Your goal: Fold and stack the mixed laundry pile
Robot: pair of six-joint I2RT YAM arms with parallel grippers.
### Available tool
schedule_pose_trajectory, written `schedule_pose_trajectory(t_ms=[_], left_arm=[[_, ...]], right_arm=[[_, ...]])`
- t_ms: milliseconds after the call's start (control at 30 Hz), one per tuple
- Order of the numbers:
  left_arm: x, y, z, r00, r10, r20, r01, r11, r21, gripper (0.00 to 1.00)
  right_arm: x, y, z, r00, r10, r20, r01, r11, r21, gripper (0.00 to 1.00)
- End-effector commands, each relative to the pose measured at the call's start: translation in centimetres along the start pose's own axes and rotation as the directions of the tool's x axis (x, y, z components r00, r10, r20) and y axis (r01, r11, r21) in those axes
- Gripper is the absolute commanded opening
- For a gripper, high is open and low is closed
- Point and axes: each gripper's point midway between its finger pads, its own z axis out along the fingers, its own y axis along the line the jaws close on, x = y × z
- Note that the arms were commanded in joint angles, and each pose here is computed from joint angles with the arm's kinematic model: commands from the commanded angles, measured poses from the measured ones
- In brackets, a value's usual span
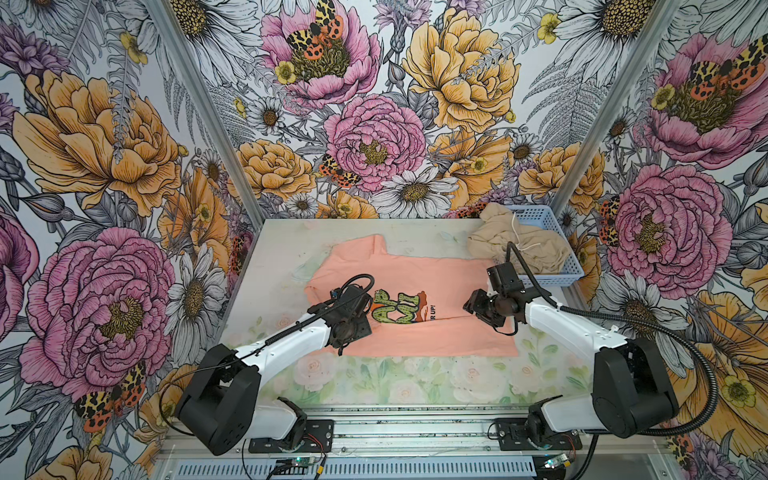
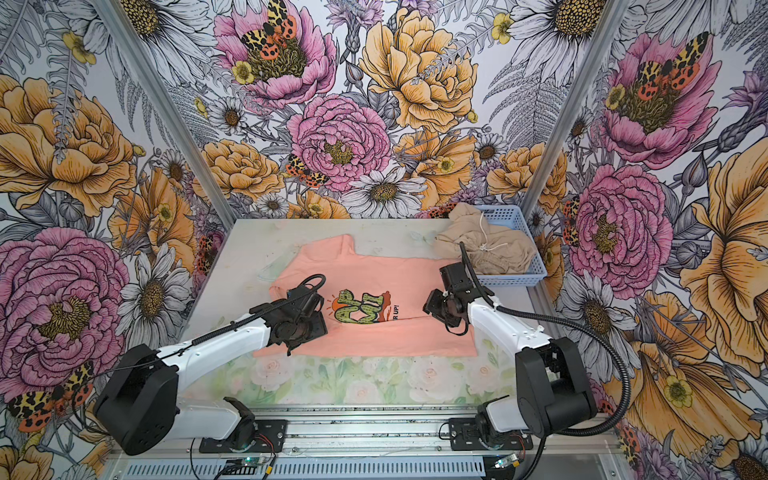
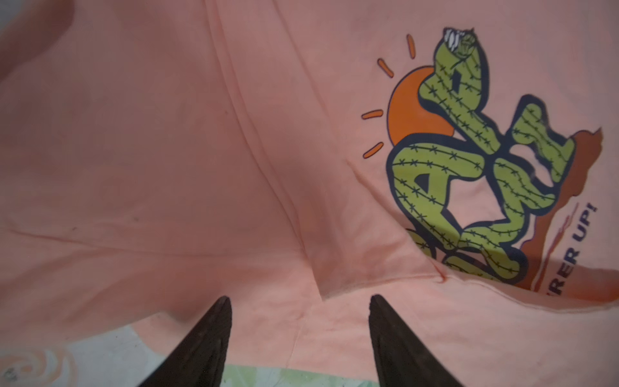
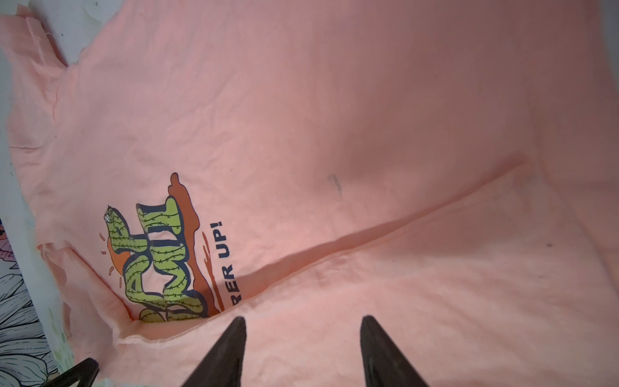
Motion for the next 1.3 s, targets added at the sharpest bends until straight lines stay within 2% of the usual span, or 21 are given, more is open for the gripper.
schedule_pose_trajectory(t_ms=[0,200,667,933,1100,1267], left_arm=[[-0.2,-1.9,0.6,0.997,-0.077,0.002,0.076,0.994,0.084,0.69],[-0.4,-3.3,1.3,0.995,-0.096,-0.008,0.096,0.987,0.129,0.70],[-1.3,-4.7,2.5,0.995,-0.101,0.013,0.098,0.984,0.151,0.70],[-3.8,-6.9,2.7,0.994,-0.089,0.068,0.075,0.979,0.192,0.70],[-6.6,-8.8,2.2,0.989,-0.087,0.122,0.056,0.971,0.234,0.69],[-9.6,-11.3,1.2,0.982,-0.013,0.191,-0.032,0.973,0.231,0.70]], right_arm=[[-0.1,0.3,-1.0,1.000,-0.016,0.024,0.016,1.000,-0.011,0.57],[0.1,0.0,-1.0,0.999,-0.015,0.030,0.015,1.000,-0.005,0.57],[-0.1,-0.1,-1.2,0.999,-0.019,0.040,0.019,1.000,-0.002,0.58],[-0.3,-0.1,-1.5,0.999,-0.016,0.052,0.017,1.000,-0.007,0.58],[-0.5,-0.2,-1.6,0.998,-0.012,0.056,0.012,1.000,-0.007,0.58],[-0.4,-0.1,-1.6,0.998,-0.012,0.055,0.013,1.000,-0.010,0.58]])
